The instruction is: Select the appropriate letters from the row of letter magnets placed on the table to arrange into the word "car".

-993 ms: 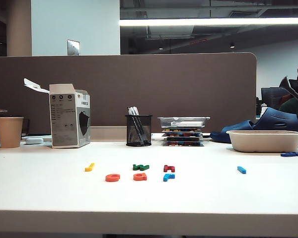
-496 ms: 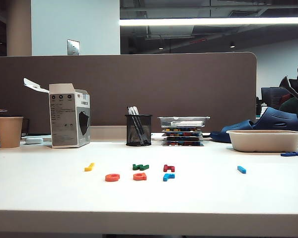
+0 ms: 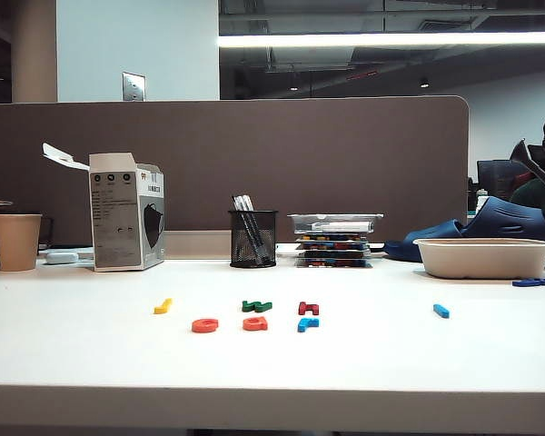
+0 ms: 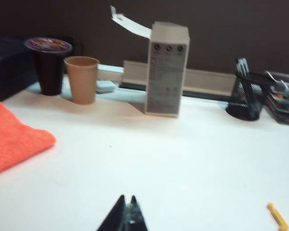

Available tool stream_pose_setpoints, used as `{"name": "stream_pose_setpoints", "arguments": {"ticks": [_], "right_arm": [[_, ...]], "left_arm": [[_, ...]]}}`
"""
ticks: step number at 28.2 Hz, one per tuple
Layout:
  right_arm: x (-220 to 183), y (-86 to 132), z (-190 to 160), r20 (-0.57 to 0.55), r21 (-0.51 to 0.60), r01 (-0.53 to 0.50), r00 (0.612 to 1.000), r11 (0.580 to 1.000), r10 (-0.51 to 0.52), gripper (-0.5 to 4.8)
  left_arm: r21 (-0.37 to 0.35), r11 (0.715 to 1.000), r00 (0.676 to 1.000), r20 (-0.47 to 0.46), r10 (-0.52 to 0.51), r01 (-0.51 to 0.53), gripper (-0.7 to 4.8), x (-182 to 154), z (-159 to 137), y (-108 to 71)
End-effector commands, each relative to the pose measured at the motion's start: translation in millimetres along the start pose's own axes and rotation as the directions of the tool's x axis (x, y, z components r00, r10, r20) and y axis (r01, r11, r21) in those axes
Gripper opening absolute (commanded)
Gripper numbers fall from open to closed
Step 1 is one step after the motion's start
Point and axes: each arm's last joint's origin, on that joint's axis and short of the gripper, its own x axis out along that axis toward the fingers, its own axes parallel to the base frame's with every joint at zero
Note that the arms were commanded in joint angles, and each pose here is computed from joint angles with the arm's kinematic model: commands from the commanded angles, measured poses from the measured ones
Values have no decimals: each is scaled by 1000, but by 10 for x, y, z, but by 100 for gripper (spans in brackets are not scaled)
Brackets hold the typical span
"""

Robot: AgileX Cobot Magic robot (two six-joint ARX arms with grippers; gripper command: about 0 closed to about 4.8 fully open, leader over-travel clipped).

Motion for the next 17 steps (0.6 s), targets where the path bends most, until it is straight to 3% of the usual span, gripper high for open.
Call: {"name": "stream_pose_setpoints", "arguments": {"ticks": [1,17], "right_arm": [[3,-1,-33,-20,2,3,1000,1000,-3,-6],[2,-1,-32,-19,2,3,1000,1000,-3,-6]], "left_arm": [[-3,1000,1000,17,2,-2,-5,-3,27,-1],[-3,1000,1000,16,2,-2,-6,-3,26,-1]]}}
